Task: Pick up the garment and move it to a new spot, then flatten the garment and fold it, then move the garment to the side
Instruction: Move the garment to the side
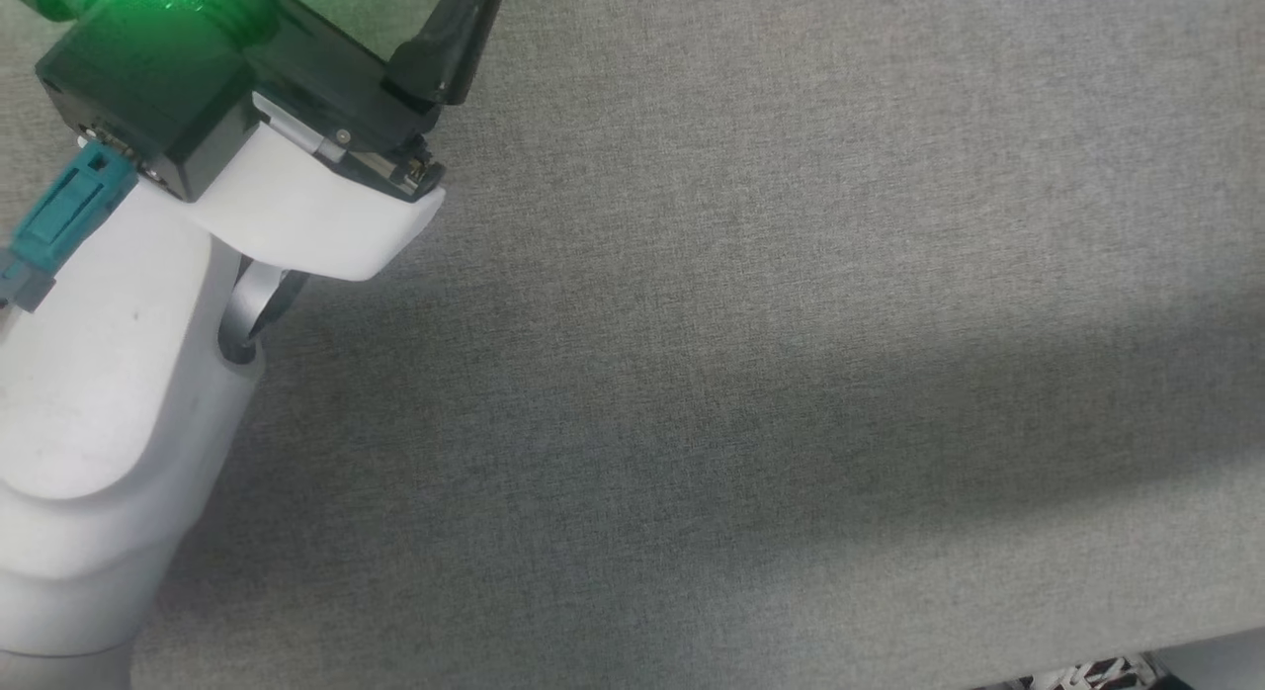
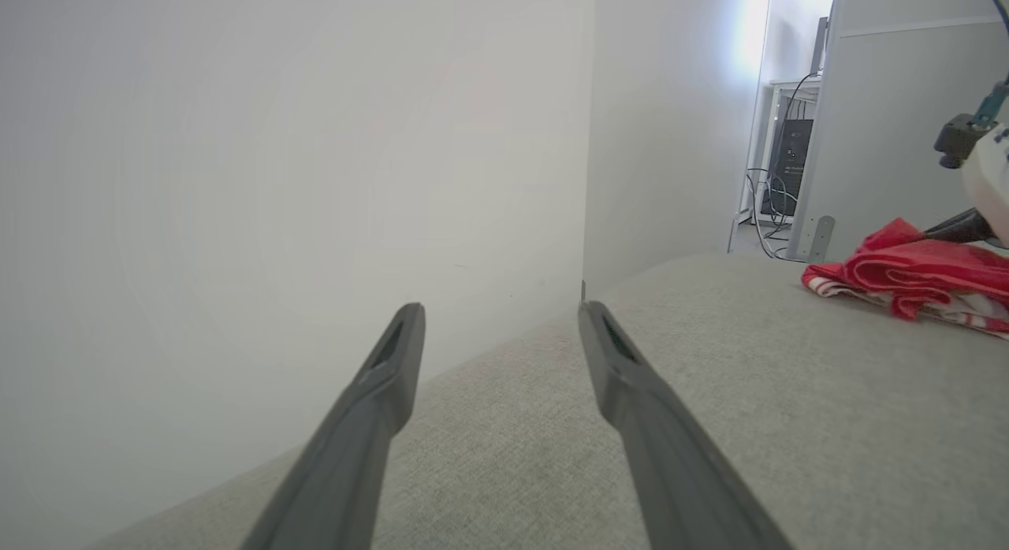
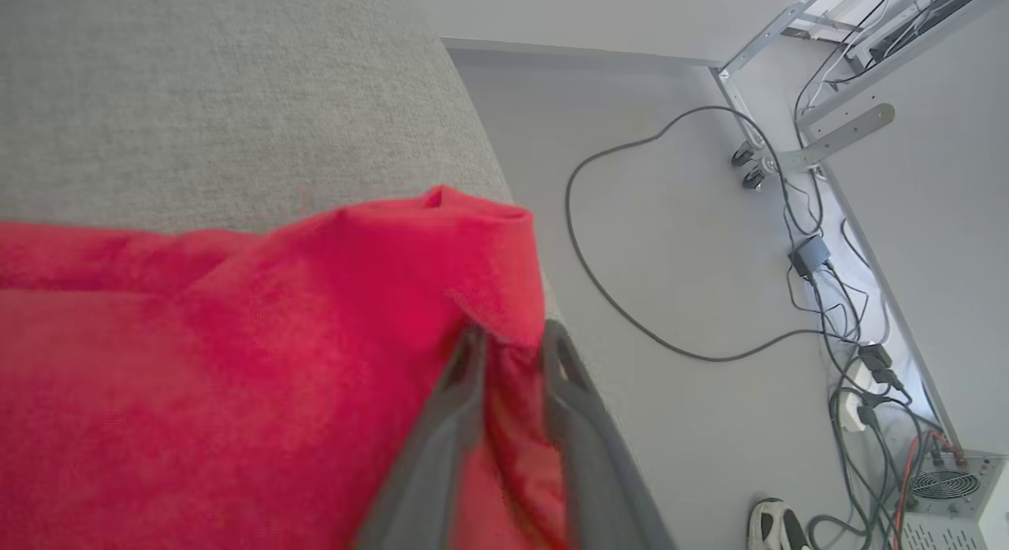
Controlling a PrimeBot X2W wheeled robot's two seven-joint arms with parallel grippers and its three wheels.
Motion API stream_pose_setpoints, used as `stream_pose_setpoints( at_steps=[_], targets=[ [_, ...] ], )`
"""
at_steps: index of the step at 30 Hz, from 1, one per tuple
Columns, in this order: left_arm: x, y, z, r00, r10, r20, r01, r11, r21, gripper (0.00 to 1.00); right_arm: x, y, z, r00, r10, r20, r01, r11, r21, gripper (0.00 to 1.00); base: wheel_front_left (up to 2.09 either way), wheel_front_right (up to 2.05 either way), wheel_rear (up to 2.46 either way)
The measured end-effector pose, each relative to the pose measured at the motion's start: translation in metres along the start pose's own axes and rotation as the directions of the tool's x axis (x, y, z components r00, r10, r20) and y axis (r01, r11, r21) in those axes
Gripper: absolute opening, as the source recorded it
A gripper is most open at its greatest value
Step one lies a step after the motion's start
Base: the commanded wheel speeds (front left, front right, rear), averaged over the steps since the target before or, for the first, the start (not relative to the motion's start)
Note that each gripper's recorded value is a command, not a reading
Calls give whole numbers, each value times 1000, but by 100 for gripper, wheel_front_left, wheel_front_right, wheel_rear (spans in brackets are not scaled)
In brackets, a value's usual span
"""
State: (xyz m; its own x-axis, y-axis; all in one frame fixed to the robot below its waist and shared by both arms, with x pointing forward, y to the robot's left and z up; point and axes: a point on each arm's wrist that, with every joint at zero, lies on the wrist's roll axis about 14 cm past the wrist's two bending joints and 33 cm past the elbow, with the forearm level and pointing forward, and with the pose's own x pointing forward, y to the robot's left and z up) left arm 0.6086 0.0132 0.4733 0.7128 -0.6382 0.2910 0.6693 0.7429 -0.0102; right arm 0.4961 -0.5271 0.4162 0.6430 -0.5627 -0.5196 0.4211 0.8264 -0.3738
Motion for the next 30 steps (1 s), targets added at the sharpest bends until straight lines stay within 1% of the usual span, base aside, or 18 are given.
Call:
stream_pose_setpoints(
  at_steps=[3, 6, 10, 11, 16, 18, 21, 25, 28, 30],
  targets=[
    [-3, 2, 6, 1000, 21, -2, -21, 1000, -4, 100, -3, 2, 11, 999, 11, 49, -11, 1000, -14, 100, 0, 0, 0],
    [-10, 1, 12, 999, 46, -14, -46, 999, -11, 100, -10, 14, 30, 992, 52, 119, -50, 998, -28, 100, 0, 0, 0],
    [-27, -6, 18, 995, 76, -56, -78, 997, -26, 100, -26, 50, 46, 967, 162, 197, -152, 986, -67, 100, 0, 0, 0],
    [-27, -6, 18, 995, 76, -56, -78, 997, -26, 100, -26, 50, 46, 967, 162, 197, -152, 986, -67, 100, 0, 0, 0],
    [-56, -11, 27, 982, 150, -113, -155, 987, -43, 100, -53, 92, 48, 924, 293, 244, -282, 956, -79, 100, 0, 0, 0],
    [-70, -11, 34, 973, 195, -126, -203, 978, -51, 100, -65, 110, 52, 899, 345, 271, -334, 939, -86, 100, 0, 0, 0],
    [-100, -5, 39, 947, 280, -160, -292, 955, -55, 100, -85, 143, 57, 846, 428, 318, -416, 903, -107, 100, 0, 0, 0],
    [-142, 0, 52, 904, 385, -186, -399, 916, -48, 100, -116, 185, 58, 762, 526, 378, -517, 845, -136, 100, 0, 0, 0],
    [-176, 0, 60, 867, 450, -213, -467, 884, -32, 100, -145, 210, 56, 696, 584, 417, -581, 800, -151, 100, 0, 0, 0],
    [-197, 1, 69, 846, 489, -212, -503, 864, -14, 100, -163, 223, 52, 659, 614, 435, -615, 772, -159, 100, 0, 0, 0]
  ],
)
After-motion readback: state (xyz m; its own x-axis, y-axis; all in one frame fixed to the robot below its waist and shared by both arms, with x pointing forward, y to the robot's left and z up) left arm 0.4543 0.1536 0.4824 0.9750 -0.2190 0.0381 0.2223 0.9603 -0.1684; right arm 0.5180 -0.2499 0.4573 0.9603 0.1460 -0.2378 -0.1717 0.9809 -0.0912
